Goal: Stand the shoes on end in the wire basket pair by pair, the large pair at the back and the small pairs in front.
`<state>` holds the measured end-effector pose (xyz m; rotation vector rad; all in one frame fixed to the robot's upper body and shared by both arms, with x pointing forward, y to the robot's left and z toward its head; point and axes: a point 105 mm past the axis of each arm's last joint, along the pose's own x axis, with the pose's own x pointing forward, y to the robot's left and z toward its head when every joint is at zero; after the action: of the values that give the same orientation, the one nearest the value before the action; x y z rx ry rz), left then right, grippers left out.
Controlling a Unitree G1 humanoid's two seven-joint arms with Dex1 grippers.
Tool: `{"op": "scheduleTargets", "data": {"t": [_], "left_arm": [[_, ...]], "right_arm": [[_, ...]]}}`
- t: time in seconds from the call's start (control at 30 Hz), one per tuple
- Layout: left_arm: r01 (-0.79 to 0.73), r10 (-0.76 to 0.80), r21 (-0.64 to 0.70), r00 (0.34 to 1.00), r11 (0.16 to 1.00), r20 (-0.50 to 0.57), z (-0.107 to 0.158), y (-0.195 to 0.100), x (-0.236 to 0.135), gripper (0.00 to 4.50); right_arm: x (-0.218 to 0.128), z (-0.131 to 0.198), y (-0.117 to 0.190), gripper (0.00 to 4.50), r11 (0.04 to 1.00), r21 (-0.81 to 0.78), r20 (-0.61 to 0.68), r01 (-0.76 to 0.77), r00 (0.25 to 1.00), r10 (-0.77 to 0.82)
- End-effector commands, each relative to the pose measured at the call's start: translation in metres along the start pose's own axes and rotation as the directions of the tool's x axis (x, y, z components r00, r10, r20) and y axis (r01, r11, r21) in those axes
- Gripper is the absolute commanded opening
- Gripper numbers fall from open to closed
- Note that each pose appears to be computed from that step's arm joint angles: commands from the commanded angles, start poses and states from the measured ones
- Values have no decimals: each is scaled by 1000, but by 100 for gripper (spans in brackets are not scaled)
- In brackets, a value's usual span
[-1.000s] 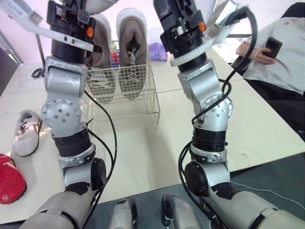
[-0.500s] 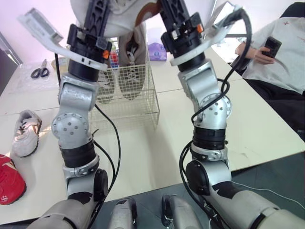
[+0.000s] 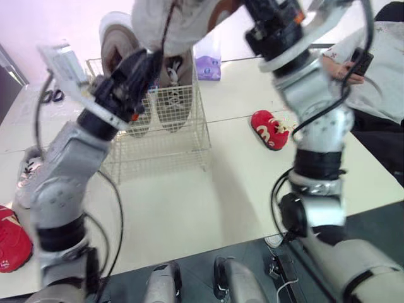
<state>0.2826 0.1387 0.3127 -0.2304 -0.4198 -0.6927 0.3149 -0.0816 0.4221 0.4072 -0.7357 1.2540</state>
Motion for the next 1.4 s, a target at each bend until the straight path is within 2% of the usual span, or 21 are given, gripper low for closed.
{"op": "scheduleTargets", "data": {"t": [0.03,0.13,0.3,0.43,0.6,0.9,0.93,0.97,1.1,1.13,1.4], "left_arm": [[-23,30,127,998,992,-53,1,-9,-15,269],[-105,113,148,993,983,-43,-2,-7,-26,269],[-246,256,126,965,961,-64,-30,-5,-47,269],[-276,295,154,949,949,-115,-44,-6,-62,269],[-282,314,208,939,937,-143,-43,-4,-72,269],[-252,293,227,941,941,-171,-40,-2,-75,269],[-250,291,226,941,942,-173,-41,-1,-74,277],[-248,289,224,941,942,-174,-41,-1,-74,277],[-242,283,218,941,945,-183,-42,0,-73,277],[-241,282,218,941,946,-186,-42,0,-73,277],[-245,285,204,939,948,-195,-40,4,-75,277]], "right_arm": [[9,-16,-7,58,983,-143,-146,-116,985,95],[10,-38,-19,58,966,-196,-252,-166,961,114],[14,-68,-33,58,936,-253,-376,-246,916,140],[14,-86,-34,58,919,-233,-466,-319,866,183],[7,-105,-38,58,913,-200,-575,-355,797,184],[-9,-126,-54,58,931,-222,-646,-290,759,82],[-11,-128,-56,163,934,-219,-648,-282,758,77],[-13,-129,-58,201,938,-220,-648,-268,759,65],[-16,-125,-64,413,942,-241,-629,-231,776,30],[-16,-121,-64,441,945,-238,-620,-224,784,30],[-26,-93,-69,441,943,-259,-563,-208,826,28]]}}
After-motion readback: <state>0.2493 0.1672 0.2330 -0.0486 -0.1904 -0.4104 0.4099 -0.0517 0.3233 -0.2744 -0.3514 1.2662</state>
